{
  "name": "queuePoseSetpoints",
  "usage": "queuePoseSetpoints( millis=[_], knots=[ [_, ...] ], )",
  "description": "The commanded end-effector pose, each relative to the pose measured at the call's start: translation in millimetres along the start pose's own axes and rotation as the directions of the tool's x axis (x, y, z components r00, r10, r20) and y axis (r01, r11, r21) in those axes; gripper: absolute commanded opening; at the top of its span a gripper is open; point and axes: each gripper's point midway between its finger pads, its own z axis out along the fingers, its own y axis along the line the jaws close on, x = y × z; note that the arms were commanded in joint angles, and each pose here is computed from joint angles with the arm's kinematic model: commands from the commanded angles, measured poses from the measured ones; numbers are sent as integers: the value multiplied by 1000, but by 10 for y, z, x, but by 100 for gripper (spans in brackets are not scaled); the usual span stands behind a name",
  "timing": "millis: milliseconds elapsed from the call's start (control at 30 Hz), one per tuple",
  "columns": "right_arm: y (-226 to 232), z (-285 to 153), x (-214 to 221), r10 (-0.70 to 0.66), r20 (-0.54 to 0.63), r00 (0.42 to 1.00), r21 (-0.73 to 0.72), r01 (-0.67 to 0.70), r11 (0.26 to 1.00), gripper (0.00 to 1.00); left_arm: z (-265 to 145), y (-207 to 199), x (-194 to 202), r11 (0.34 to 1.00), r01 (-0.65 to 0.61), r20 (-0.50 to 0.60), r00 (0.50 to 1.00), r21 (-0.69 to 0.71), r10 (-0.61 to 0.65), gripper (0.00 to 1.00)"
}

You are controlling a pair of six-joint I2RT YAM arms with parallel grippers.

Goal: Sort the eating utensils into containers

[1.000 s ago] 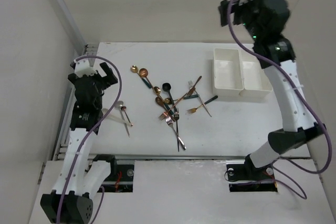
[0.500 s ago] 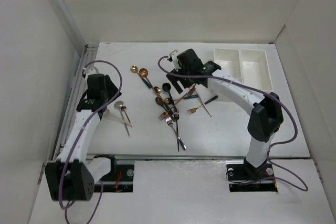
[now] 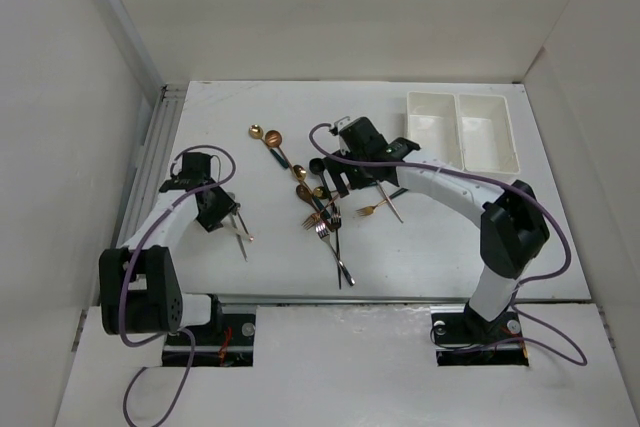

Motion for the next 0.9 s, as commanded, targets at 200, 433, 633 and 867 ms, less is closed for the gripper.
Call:
queuePoseSetpoints(
  millis=[200, 433, 633, 867],
  knots=[
    [7, -236, -363, 13, 153, 988, 0, -13, 1000, 87, 30, 151, -126, 997, 45, 27, 999, -60, -43, 43],
    [-52, -240, -456, -21, 163, 986, 36, 15, 999, 87, 361, 373, -89, 990, 24, -7, 1000, -142, -25, 45],
    [-117, -262, -500, -48, 173, 984, 72, 36, 997, 85, 425, 542, -142, 984, 13, 13, 1000, -176, -11, 15],
    [-131, -439, -676, -84, 232, 969, 74, 68, 995, 81, 152, 365, -410, 994, 14, 94, 996, -108, -4, 0]
  ],
)
